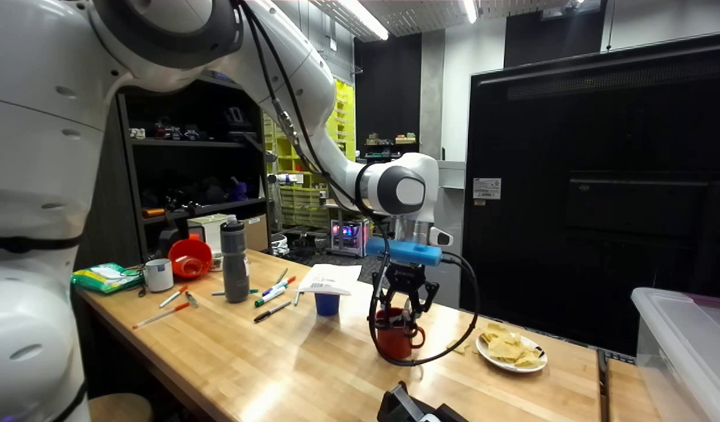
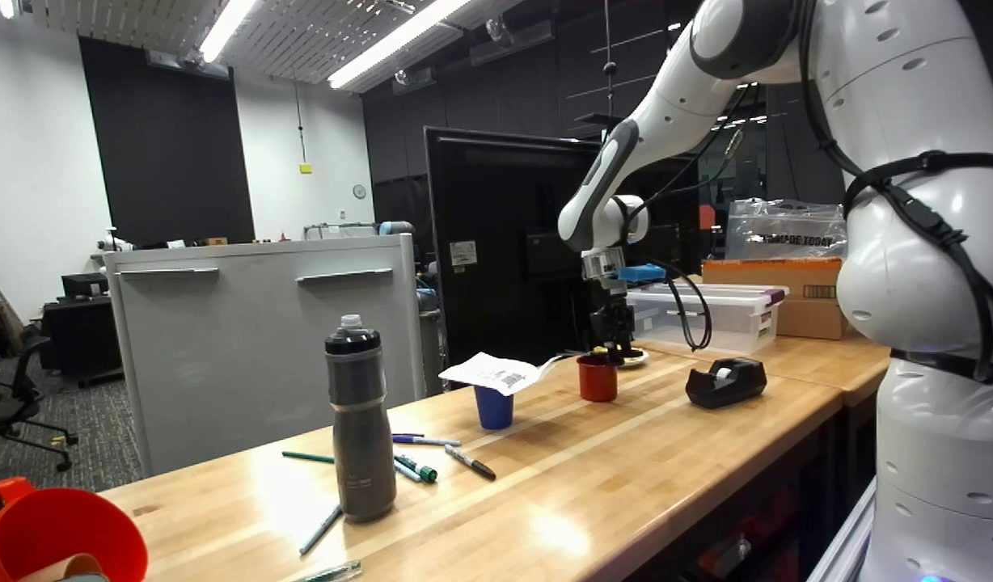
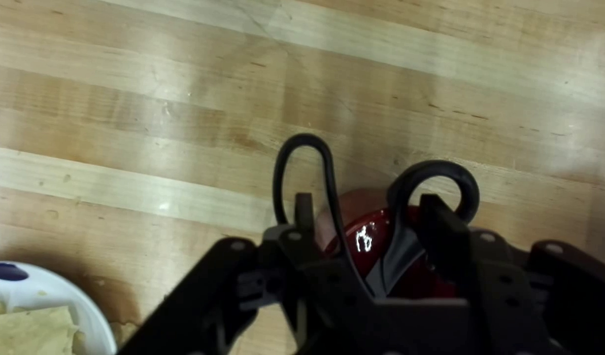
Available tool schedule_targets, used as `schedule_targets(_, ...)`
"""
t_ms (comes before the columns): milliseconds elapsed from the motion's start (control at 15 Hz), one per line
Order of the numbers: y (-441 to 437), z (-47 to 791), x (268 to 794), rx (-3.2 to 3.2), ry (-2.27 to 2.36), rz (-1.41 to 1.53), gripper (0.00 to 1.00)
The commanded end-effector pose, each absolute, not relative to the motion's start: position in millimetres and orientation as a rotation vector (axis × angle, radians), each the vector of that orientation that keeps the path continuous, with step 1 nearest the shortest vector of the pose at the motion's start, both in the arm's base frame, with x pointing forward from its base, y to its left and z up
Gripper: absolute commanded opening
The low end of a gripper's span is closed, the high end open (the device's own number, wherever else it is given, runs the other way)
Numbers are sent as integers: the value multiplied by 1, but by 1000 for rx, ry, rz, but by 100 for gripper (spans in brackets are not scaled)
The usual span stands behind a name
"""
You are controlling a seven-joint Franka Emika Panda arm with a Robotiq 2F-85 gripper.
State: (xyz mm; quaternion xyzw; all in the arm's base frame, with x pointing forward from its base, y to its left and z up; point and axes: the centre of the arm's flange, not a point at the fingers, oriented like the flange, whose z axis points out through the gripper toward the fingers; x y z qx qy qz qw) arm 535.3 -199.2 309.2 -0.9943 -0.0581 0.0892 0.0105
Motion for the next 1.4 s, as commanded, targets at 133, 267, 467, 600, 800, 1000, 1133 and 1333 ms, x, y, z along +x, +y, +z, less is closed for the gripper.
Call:
schedule_targets(133, -196, 311, 533, -3102, -169, 290, 57)
schedule_targets(267, -197, 314, 531, -3104, -165, 284, 58)
schedule_targets(467, -197, 317, 530, -3106, -163, 279, 58)
schedule_targets(600, -196, 318, 530, -3108, -163, 277, 58)
schedule_targets(800, -197, 321, 528, -3107, -166, 265, 59)
schedule_targets(1000, -198, 328, 526, -3106, -166, 245, 79)
schedule_targets(1133, -199, 331, 526, -3107, -163, 237, 88)
schedule_targets(1333, -197, 332, 526, -3113, -166, 233, 79)
